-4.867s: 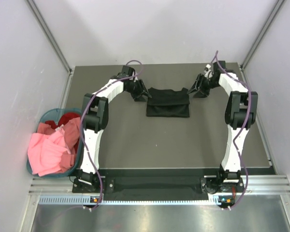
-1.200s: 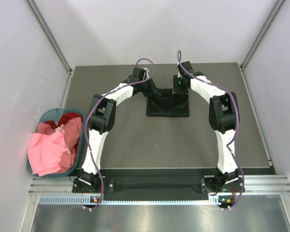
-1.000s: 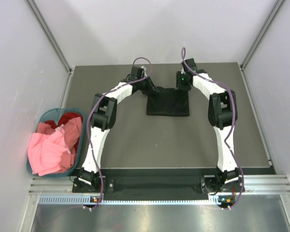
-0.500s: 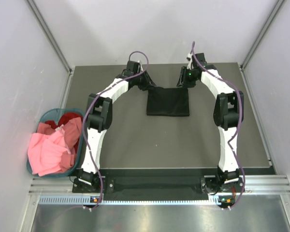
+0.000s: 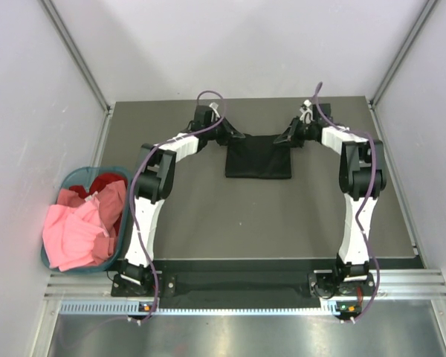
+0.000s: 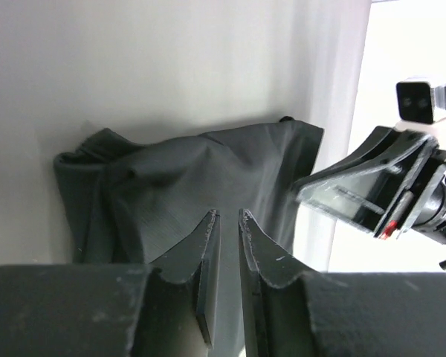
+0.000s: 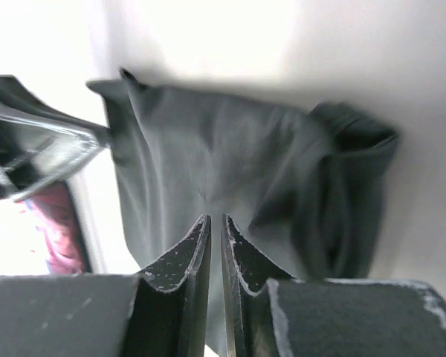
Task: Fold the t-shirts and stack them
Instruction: Neatly place the folded tshirt to the corner
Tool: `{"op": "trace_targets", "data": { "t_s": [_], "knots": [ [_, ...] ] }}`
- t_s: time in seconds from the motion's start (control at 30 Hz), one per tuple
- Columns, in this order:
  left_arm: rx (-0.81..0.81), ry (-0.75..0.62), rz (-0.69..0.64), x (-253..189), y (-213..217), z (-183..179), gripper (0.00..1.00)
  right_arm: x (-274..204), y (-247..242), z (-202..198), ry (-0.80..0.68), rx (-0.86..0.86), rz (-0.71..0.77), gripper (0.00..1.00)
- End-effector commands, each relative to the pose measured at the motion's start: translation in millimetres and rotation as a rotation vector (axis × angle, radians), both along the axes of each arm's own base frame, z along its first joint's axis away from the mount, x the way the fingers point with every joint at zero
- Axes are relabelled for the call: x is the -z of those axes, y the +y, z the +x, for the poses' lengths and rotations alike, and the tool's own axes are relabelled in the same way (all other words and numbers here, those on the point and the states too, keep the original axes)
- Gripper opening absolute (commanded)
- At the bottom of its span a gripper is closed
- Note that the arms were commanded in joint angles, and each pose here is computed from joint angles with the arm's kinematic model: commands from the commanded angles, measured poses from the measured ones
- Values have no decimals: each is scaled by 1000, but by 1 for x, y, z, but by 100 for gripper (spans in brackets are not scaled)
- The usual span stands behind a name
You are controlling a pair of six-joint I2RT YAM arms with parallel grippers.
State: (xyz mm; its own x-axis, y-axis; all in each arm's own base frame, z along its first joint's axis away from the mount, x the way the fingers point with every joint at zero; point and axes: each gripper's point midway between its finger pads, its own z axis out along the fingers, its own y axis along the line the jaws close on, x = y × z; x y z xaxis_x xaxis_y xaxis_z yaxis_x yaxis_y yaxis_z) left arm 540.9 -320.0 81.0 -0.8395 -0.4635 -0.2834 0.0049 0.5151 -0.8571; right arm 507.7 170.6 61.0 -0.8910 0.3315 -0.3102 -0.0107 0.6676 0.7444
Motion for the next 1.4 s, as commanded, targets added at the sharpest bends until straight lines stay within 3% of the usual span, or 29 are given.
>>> {"op": "trace_targets", "data": {
  "t_s": [0.0, 0.4, 0.63, 0.73, 0.97, 1.13, 1.37],
  "knots": [
    [2, -97, -45, -14, -2, 13, 20, -11, -5, 22, -125, 11, 131, 11],
    [-38, -25, 125, 47, 48, 15, 19, 43, -63, 44, -66, 158, 175, 11],
    [-4, -49, 258, 30, 67, 21, 20, 6, -74, 57, -104, 169, 184, 13],
    [-9, -101, 276, 1, 70, 27, 21, -22, -75, 62, -133, 162, 177, 13],
    [23, -147, 192, -48, 44, 14, 21, -73, -51, 63, -184, 129, 231, 14],
    [47, -179, 81, -56, 14, -3, 21, -61, -25, 53, -143, 112, 272, 15],
    [65, -40, 45, -4, 0, -25, 20, -30, -22, 55, -115, 123, 316, 15]
  ]
}}
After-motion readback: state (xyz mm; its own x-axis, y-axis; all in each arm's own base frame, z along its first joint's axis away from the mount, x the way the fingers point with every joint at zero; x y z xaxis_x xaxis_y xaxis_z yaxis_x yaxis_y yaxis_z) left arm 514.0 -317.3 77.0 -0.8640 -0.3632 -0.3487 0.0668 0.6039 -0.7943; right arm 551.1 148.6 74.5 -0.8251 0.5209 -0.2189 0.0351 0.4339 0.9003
